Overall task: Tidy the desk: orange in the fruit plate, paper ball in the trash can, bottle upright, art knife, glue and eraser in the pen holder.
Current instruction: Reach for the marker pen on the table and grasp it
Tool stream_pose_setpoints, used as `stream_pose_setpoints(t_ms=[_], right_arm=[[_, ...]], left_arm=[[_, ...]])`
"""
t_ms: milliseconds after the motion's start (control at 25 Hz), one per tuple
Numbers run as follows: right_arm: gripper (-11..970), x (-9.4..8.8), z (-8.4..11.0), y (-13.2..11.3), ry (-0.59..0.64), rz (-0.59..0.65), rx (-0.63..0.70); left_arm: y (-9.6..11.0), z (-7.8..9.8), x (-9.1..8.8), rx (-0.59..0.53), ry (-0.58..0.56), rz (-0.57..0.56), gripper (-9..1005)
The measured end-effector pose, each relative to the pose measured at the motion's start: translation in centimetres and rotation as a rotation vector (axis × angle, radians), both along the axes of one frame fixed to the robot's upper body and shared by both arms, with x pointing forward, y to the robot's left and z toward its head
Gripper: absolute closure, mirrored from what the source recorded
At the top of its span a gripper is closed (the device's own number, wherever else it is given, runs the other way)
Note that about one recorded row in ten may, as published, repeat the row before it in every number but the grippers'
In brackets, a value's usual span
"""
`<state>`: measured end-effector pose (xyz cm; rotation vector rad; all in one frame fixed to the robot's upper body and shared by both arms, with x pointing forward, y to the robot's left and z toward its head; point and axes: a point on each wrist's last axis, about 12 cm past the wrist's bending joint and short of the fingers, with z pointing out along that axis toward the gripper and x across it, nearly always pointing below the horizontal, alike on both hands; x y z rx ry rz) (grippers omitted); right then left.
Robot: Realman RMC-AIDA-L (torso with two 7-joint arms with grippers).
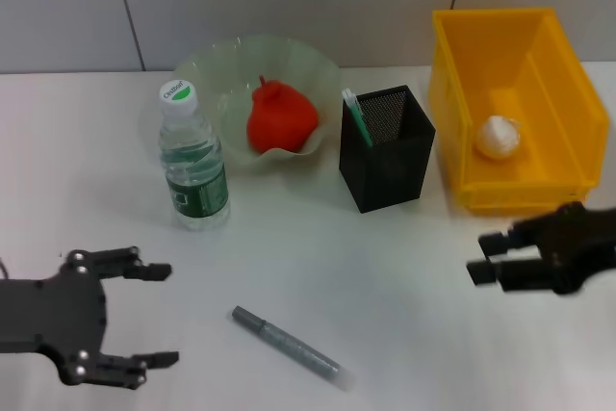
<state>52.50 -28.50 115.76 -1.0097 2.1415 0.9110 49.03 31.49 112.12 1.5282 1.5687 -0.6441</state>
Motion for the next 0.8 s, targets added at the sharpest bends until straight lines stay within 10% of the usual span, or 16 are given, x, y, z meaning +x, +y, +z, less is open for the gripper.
stream_pose_setpoints(t_ms=[560,800], right_arm=[[508,-5.5,-3.9,-7.2,-0.049,-0.107,0.200],[508,-3.1,-1.7,-6.9,0.092,-0.114,0.203]], left_arm=[[-4.7,-0.1,3.5,0.213,-0.057,-0.164,155],[-6.7,-2.3,3.9,0.255,-0.039,-0.193,155]])
